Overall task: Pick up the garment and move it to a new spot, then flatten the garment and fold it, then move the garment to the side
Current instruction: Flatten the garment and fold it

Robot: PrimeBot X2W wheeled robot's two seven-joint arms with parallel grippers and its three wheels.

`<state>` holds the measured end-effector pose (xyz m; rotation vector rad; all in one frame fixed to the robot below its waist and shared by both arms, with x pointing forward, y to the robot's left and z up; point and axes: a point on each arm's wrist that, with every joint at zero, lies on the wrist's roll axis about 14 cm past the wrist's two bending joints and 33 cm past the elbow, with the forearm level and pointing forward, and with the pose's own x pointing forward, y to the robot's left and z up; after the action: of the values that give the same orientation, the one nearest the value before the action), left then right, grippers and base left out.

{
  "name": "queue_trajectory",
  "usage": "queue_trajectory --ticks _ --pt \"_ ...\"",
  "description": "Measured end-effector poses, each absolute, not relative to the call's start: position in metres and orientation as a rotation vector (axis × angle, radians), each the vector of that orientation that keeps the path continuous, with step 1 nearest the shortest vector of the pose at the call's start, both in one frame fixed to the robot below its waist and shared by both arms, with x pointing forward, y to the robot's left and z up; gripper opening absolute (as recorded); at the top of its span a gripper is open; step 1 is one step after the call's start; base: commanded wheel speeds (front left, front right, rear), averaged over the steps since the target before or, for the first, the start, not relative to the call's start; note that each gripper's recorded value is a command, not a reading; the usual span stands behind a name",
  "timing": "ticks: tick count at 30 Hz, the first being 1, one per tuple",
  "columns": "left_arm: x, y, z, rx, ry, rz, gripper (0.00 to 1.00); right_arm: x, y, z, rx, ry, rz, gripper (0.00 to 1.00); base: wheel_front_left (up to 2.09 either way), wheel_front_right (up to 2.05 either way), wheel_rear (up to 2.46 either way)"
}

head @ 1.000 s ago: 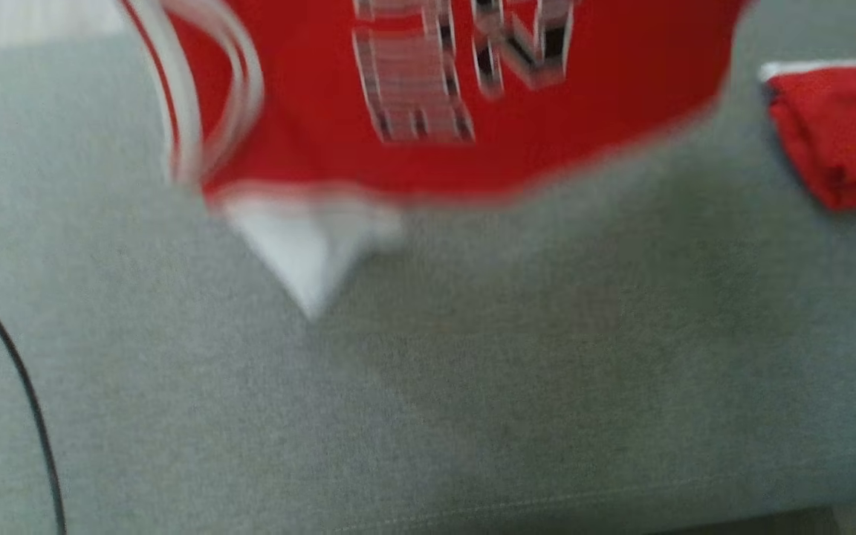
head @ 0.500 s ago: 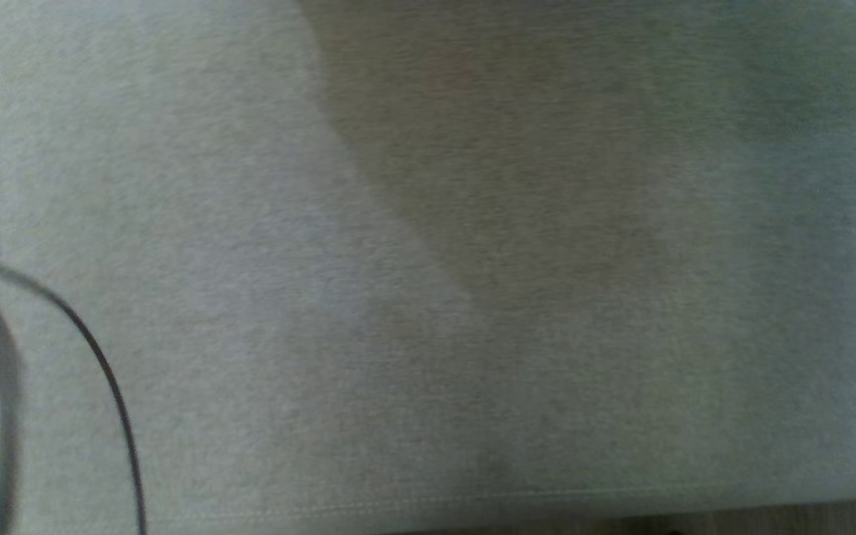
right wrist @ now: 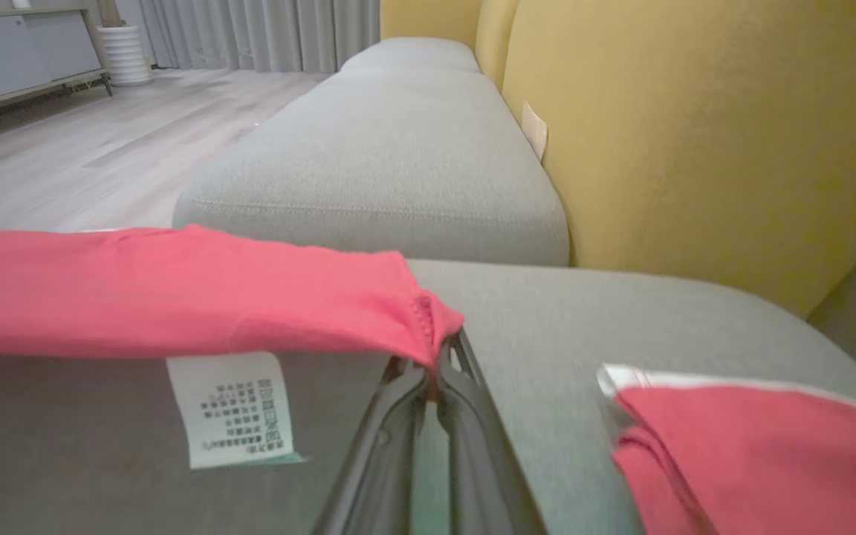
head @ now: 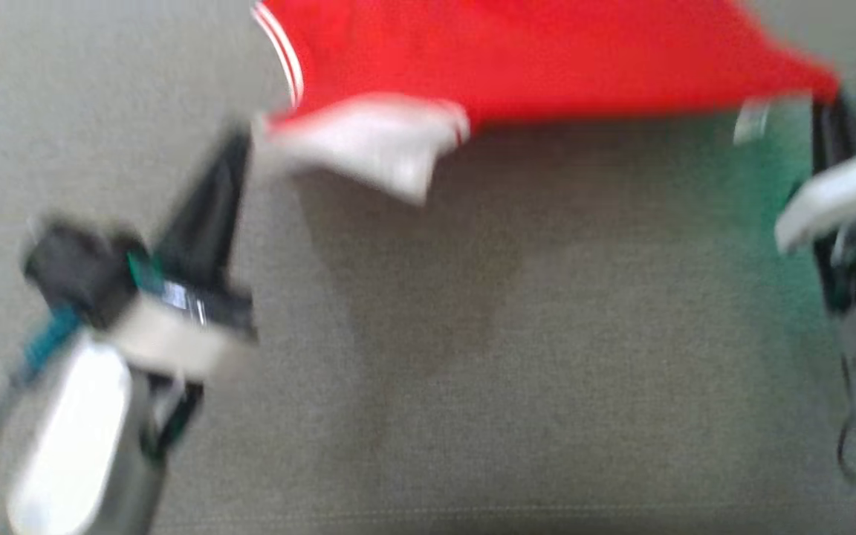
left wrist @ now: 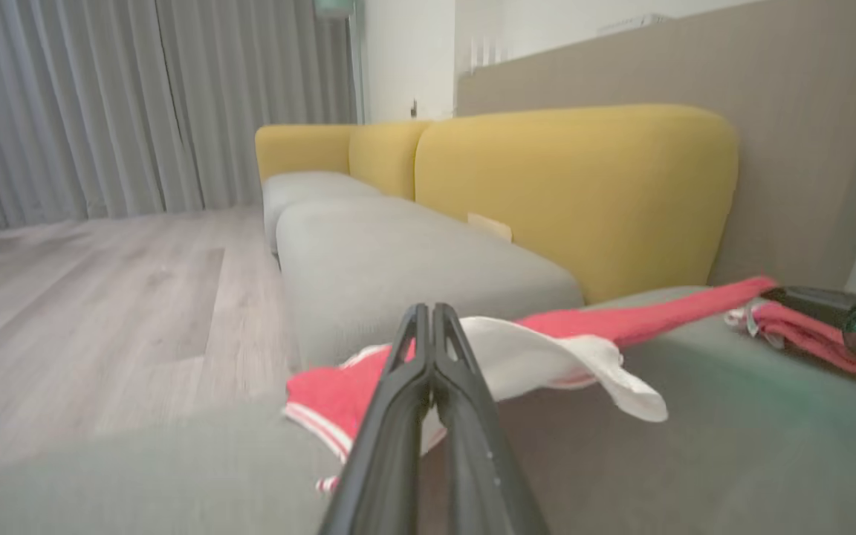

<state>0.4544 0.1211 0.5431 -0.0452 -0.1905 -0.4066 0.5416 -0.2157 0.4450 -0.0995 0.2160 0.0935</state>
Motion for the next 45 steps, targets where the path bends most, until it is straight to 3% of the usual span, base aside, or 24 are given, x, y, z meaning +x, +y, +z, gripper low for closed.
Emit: queue_trajectory --ticks 11,20,30,45 --pt "0.336 0.126 0.502 -0.045 -0.043 -0.346 0.0 0.423 -0.241 0.424 -0.029 0.308 0.032 0.0 0.0 0.0 0.0" --pt "0.298 0.139 0.502 -0.051 -0.042 -0.263 0.0 0.347 -0.244 0.407 -0.018 0.416 0.014 0.0 0.0 0.0 0.0" --pt "0.335 0.12 0.504 -0.026 -0.061 -0.311 0.0 0.368 -0.229 0.419 -0.048 0.465 0.049 0.0 0.0 0.0 0.0" --pt "0.424 0.113 0.511 0.059 -0.102 -0.336 0.0 0.438 -0.22 0.406 -0.041 0.494 0.059 0.0 0.0 0.0 0.0"
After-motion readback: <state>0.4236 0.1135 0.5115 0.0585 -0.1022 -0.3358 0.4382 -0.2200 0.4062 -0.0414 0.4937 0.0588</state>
